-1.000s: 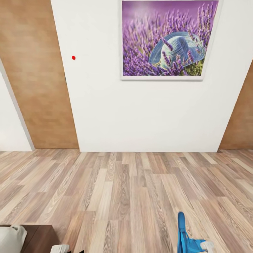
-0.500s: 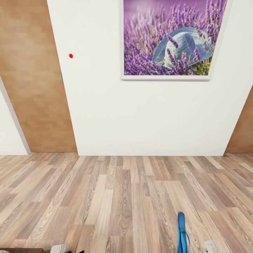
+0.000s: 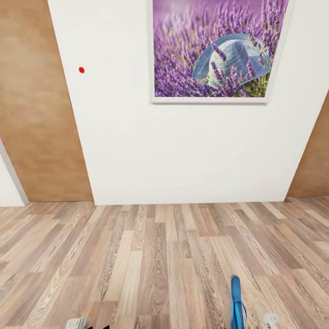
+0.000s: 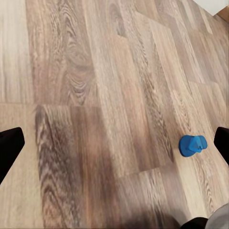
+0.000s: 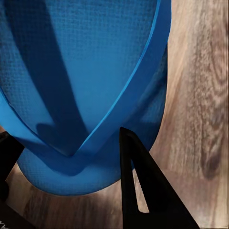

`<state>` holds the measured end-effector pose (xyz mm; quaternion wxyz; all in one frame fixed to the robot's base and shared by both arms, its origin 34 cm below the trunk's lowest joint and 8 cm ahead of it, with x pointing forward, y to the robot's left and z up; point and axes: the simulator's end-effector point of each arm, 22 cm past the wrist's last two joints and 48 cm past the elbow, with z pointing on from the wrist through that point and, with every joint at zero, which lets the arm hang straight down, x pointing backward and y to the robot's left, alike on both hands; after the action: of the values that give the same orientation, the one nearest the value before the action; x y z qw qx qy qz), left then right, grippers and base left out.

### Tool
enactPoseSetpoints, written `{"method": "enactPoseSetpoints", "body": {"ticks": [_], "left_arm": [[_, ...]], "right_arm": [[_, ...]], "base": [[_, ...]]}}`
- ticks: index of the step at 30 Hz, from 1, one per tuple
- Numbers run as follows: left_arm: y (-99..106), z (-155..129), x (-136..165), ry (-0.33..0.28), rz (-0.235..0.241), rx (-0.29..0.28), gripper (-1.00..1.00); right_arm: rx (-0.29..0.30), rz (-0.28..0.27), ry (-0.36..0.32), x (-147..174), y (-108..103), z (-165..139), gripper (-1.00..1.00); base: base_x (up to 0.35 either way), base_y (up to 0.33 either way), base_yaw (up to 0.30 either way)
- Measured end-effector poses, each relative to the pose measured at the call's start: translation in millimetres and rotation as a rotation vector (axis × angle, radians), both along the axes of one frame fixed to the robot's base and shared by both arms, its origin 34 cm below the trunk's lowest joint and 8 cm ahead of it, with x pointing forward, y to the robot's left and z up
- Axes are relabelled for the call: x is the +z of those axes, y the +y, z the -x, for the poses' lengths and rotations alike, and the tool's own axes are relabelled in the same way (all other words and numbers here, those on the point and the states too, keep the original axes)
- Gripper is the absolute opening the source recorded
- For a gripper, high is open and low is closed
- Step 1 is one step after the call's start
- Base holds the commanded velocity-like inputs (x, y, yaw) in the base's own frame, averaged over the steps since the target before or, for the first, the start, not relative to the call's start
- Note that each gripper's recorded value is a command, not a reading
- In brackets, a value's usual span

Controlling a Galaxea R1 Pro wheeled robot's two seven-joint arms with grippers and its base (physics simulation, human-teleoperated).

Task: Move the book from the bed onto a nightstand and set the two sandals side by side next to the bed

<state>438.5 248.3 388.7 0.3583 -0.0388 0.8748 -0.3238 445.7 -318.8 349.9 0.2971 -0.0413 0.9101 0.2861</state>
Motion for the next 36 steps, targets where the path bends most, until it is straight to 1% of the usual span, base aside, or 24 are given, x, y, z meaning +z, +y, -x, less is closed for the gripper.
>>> {"method": "enactPoseSetpoints", "body": {"ticks": [6,14,31,36], "left_arm": [[0.0,0.6,-1.2,0.004,0.000,0.000,1.00],[0.0,1.5,-2.7,0.008,0.000,0.000,1.00],[-0.4,3.5,-5.9,0.018,0.002,-0.001,1.00],[-0.5,4.1,-6.5,0.020,0.002,-0.002,1.00]], "right_arm": [[0.000,0.000,0.004,-1.2,0.0,0.8,-1.00],[0.000,0.000,0.007,-2.8,0.1,1.8,-1.00],[0.000,0.000,0.017,-6.2,0.0,4.0,-1.00],[0.000,0.000,0.020,-7.1,0.1,4.8,-1.00]], "base": [[0.001,0.004,-0.251],[0.059,0.115,-0.252],[0.003,0.004,-0.252],[0.184,0.000,-0.252]]}}
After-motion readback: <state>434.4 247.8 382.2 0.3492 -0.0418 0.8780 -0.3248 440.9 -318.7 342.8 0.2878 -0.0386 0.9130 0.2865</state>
